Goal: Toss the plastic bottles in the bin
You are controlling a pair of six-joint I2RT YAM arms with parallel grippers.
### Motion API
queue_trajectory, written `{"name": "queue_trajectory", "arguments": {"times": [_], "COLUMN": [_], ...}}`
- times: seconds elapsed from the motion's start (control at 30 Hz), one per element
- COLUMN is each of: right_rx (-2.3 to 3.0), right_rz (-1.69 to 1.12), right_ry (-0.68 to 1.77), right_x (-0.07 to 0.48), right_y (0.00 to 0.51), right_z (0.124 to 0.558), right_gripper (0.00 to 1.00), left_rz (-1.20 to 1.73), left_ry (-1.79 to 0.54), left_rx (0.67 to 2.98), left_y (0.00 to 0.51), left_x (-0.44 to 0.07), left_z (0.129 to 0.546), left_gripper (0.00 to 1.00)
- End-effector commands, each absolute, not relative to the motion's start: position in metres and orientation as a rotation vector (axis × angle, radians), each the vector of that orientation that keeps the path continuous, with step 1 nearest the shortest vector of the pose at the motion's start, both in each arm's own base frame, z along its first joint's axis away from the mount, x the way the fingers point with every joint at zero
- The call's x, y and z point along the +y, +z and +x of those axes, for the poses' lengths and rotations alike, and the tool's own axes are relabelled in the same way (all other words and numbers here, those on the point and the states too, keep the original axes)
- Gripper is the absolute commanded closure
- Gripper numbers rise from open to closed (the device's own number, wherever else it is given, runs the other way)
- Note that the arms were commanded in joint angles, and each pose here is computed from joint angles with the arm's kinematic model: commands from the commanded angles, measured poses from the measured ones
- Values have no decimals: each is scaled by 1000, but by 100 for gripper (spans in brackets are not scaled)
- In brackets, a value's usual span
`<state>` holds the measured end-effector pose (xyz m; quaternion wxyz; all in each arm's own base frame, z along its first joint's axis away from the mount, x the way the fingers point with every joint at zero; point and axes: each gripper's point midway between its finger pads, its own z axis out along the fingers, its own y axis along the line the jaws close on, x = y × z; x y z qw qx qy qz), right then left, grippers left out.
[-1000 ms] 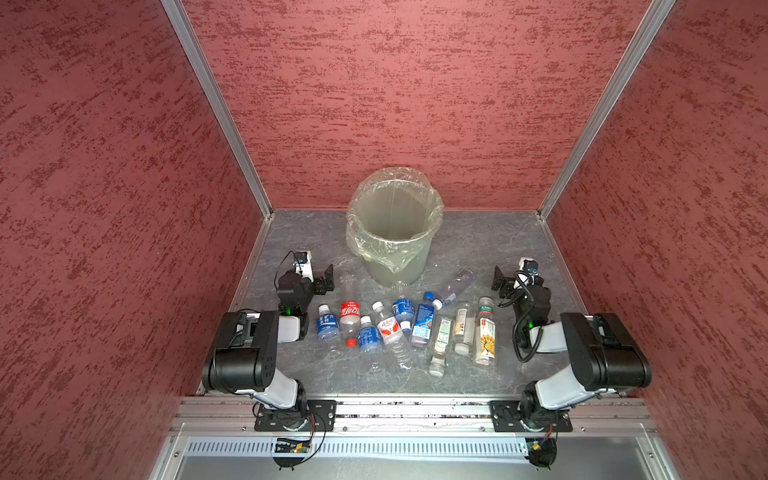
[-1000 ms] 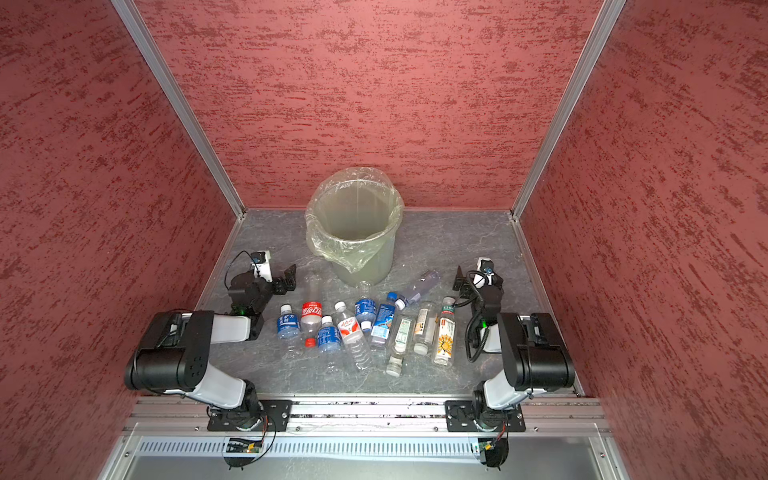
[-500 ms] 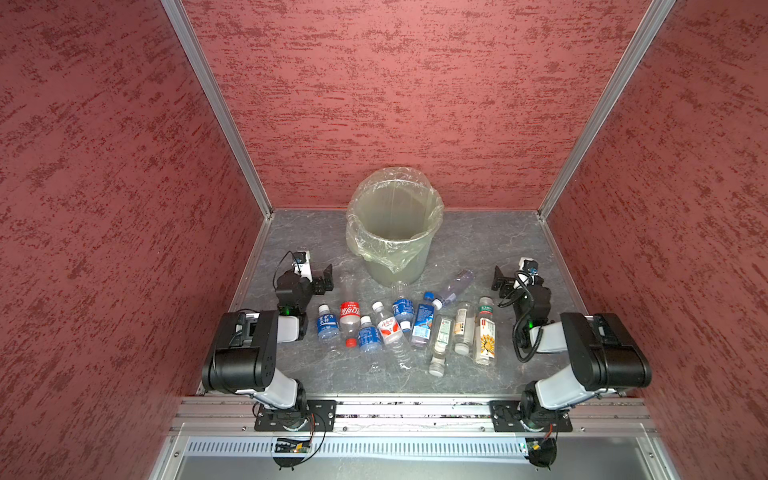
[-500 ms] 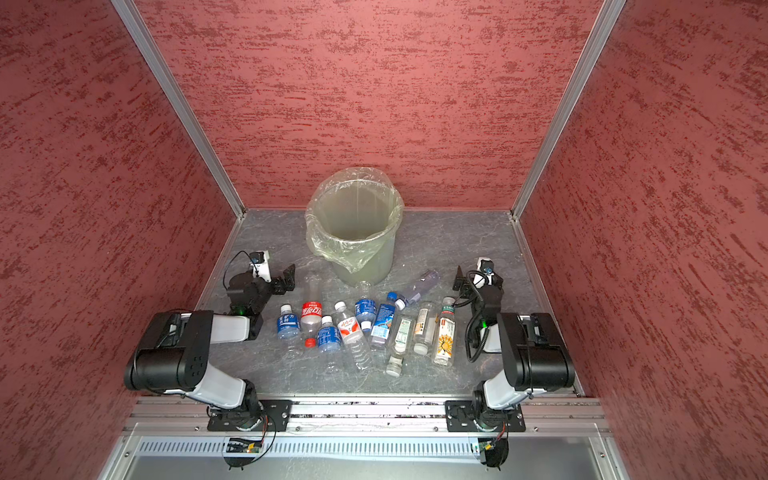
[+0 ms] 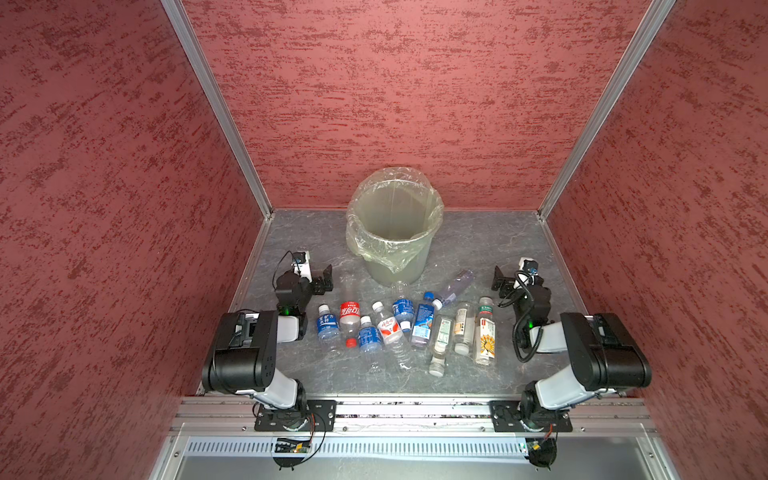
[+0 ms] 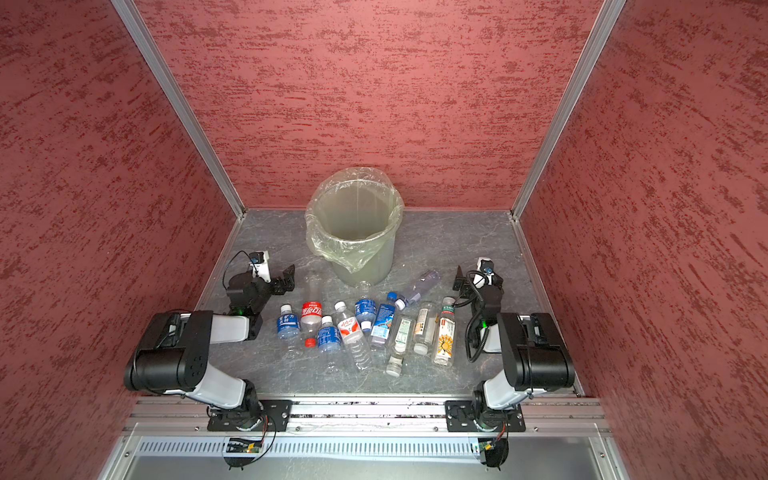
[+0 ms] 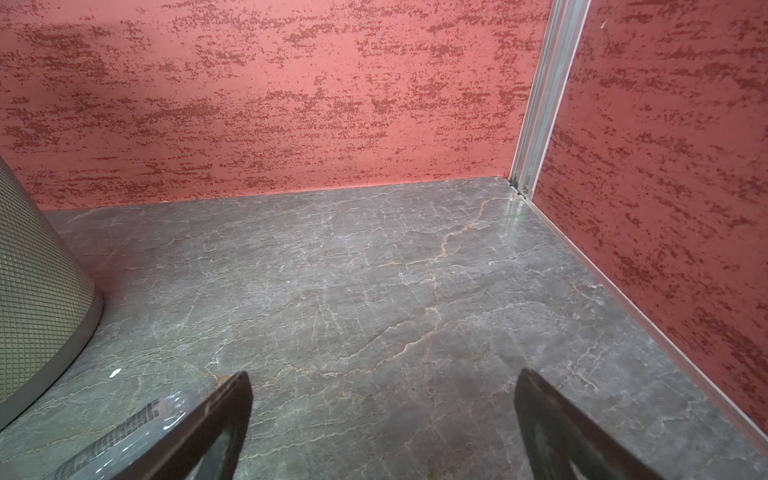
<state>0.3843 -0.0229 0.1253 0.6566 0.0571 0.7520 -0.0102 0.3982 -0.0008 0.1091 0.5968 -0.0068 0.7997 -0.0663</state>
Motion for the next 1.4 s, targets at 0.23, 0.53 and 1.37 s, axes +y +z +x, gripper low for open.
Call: {"name": "queue_trajectory", "arguments": {"times": [0.23, 0.53, 1.37], "right_rx": [1688, 1582, 1863], "right_rz": [132, 381, 538], "right_ry": [-30, -145, -42], "right_x": [-26, -64, 3], "right_y": [151, 211, 293], "right_z": [390, 380, 337], "right_gripper": [1, 1, 1], "left_rz": [-26, -17, -315], "left_ry": [-95, -44, -137], "left_rx": [1767, 1594, 1870], "left_y": [150, 203, 244], "left_x": [-1, -12, -55], "left_z": [382, 350, 310], "left_gripper": [1, 1, 1]}}
